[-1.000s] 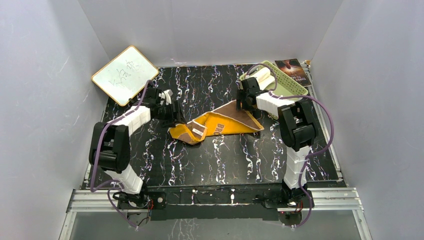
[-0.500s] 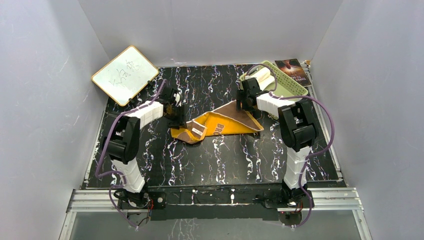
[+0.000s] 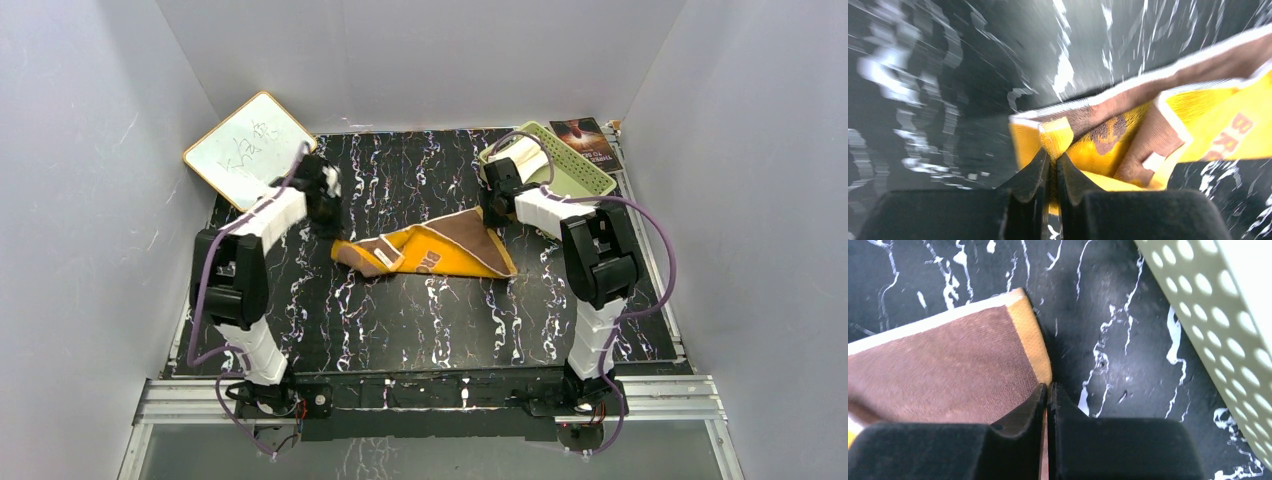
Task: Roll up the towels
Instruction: Flatten out the towel at the center of the board.
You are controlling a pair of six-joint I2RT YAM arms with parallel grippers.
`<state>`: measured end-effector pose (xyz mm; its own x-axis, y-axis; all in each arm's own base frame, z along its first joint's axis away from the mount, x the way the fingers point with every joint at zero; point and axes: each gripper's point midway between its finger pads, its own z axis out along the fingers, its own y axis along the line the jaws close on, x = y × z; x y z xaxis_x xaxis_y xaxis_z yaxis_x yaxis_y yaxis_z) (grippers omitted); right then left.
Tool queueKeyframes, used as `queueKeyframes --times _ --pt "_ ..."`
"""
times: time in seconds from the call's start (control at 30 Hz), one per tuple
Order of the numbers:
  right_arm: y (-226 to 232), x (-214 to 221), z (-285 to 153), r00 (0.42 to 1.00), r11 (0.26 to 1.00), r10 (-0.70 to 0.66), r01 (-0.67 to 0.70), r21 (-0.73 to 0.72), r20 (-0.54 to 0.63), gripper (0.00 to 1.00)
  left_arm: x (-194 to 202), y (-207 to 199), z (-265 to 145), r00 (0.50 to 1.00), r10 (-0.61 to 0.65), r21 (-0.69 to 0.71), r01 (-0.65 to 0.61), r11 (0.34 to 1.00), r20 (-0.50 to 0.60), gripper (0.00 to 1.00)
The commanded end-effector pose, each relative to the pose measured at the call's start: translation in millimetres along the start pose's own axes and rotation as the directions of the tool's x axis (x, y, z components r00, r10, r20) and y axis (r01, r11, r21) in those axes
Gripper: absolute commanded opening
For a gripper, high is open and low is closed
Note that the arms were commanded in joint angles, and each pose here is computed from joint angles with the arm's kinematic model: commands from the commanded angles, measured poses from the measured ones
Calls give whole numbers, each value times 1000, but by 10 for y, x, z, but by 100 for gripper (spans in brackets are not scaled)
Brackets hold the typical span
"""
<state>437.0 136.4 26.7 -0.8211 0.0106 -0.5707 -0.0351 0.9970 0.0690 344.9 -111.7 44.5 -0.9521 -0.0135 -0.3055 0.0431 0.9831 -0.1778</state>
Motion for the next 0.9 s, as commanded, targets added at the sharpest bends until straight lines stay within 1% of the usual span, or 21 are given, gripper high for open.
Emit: queueKeyframes --times 0.0,0.1,0.13,0.2,0.27,0.33,0.37,0.4,0.43,0.47,0.5,0.53,0.6,0.67,0.7,0.77,0.8,0.87 --pt "145 -380 -481 994 997 24 -16 -79 106 0 -912 283 -981 949 -31 40 19 999 314 6" --pt "206 -690 -778 979 993 41 -19 -113 201 0 -1275 390 -1419 890 -36 81 -2 997 454 10" --pt "227 -814 -936 968 991 53 -21 -128 247 0 -1369 432 -1546 869 -36 86 -7 996 494 11" --pt "242 -930 -1091 954 989 69 -28 -143 292 0 -1454 498 -1680 845 -41 89 -7 996 534 11" --pt "227 -985 -1250 944 988 87 -41 -146 318 0 -1488 541 -1769 834 -55 112 -8 994 550 11" --pt "232 -1085 -1487 920 984 108 -46 -169 378 0 -1523 477 -1897 810 -46 158 -58 986 585 11" --pt "229 -1161 -1646 898 982 121 -46 -184 423 0 -1549 418 -1987 786 -35 179 -97 979 617 11" --pt "225 -1242 -1807 873 979 135 -45 -199 469 0 -1606 334 -2179 734 -14 188 -155 970 679 11" --pt "228 -1318 -1987 846 976 145 -38 -214 513 0 -1597 282 -2247 711 -6 198 -188 962 703 11" --pt "226 -1393 -2172 819 973 155 -31 -228 552 0 -1642 205 -2507 635 14 184 -245 952 773 11" --pt "235 -1452 -2338 795 970 164 -21 -244 584 0 -1640 143 -2634 592 21 185 -286 940 806 11" --pt "236 -1501 -2511 771 966 172 -11 -257 613 0 -1611 60 -2891 522 34 168 -335 927 853 11" --pt "245 -1548 -2816 732 959 185 11 -282 656 0 -1525 -63 -3273 400 55 122 -404 907 915 12" --pt "242 -1547 -3068 702 953 200 24 -302 684 0 -1396 -144 -3572 310 61 83 -430 899 949 12" --pt "241 -1529 -3222 684 948 210 32 -317 698 0 -1326 -180 -3689 284 53 79 -433 898 957 12" --pt "264 -1485 -3432 662 936 232 47 -349 713 0 -1184 -273 -3882 253 28 92 -451 888 967 12" --pt "276 -1465 -3537 653 930 241 56 -363 718 0 -1100 -331 -3964 245 15 104 -466 879 969 12" --pt "294 -1417 -3741 645 922 247 74 -380 724 0 -928 -413 -4100 242 -5 124 -477 870 970 13"
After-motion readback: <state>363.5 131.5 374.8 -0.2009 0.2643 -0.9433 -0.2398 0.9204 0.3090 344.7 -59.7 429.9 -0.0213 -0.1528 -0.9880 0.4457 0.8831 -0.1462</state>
